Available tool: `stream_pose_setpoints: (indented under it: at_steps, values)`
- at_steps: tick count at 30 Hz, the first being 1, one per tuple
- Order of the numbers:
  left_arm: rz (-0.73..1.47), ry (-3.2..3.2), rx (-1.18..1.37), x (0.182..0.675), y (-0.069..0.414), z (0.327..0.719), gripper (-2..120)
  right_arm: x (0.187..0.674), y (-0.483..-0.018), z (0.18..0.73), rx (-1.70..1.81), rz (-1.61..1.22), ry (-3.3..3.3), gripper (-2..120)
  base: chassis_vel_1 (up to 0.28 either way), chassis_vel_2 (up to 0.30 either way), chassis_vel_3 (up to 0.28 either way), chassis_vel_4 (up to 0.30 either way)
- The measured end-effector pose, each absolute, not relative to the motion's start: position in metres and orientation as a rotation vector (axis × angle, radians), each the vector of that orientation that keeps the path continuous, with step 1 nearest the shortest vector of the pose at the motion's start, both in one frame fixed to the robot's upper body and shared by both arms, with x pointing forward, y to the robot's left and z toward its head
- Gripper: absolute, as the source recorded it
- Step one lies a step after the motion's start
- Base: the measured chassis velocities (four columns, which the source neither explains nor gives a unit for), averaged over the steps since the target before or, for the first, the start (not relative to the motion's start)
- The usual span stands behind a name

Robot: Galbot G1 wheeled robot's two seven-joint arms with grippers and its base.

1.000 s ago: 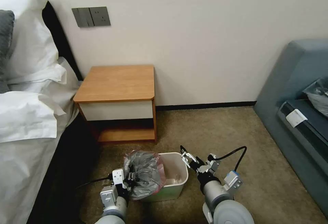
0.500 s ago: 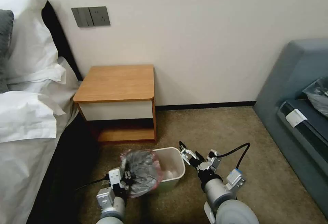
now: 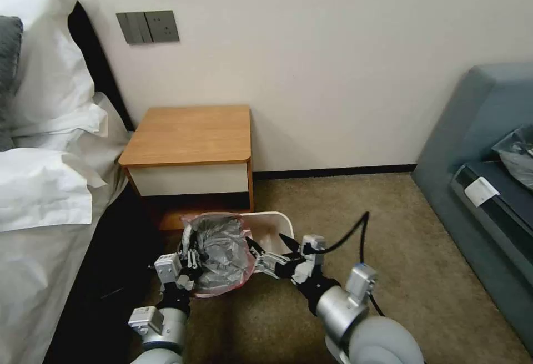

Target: Pick up the garbage bag from the table and place it over the trash can.

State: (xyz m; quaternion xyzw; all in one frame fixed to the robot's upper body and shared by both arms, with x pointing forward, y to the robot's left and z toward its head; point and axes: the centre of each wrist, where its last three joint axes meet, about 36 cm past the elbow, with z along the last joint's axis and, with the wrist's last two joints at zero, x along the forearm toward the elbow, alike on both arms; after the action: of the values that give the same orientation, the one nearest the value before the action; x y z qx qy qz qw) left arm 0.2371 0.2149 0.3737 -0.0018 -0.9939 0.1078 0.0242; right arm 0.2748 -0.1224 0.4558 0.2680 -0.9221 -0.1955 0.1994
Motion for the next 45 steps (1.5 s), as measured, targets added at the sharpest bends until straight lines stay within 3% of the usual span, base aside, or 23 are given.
stream_pose_setpoints:
  at_steps: [8,22,26,28,32,38,43,45]
  values:
    - [0.298,-3.107,-0.049,0.235,0.214,0.372,8,0.289,-0.110,0.439,0.777,-0.450,-2.629,100,0.000,0.000,0.000,0.000]
    - [0.283,-3.127,-0.073,0.233,0.216,0.375,8,0.325,-0.086,0.425,0.889,-0.597,-2.533,99,0.000,0.000,0.000,0.000]
    - [0.289,-3.130,-0.074,0.233,0.217,0.376,8,0.332,-0.082,0.422,0.896,-0.636,-2.516,89,0.000,0.000,0.000,0.000]
    - [0.294,-3.131,-0.075,0.233,0.217,0.377,8,0.334,-0.080,0.421,0.915,-0.654,-2.508,75,0.000,0.000,0.000,0.000]
    - [0.300,-3.132,-0.076,0.233,0.217,0.377,8,0.335,-0.078,0.419,0.924,-0.668,-2.502,65,0.000,0.000,0.000,0.000]
    - [0.320,-3.130,-0.074,0.234,0.217,0.378,8,0.335,-0.076,0.418,0.927,-0.686,-2.502,40,0.000,0.000,0.000,0.000]
    - [0.346,-3.125,-0.071,0.234,0.217,0.380,8,0.335,-0.076,0.417,0.926,-0.682,-2.505,26,0.000,0.000,0.000,0.000]
    - [0.358,-3.121,-0.068,0.235,0.217,0.381,8,0.335,-0.076,0.416,0.925,-0.681,-2.510,16,0.000,0.000,0.000,0.000]
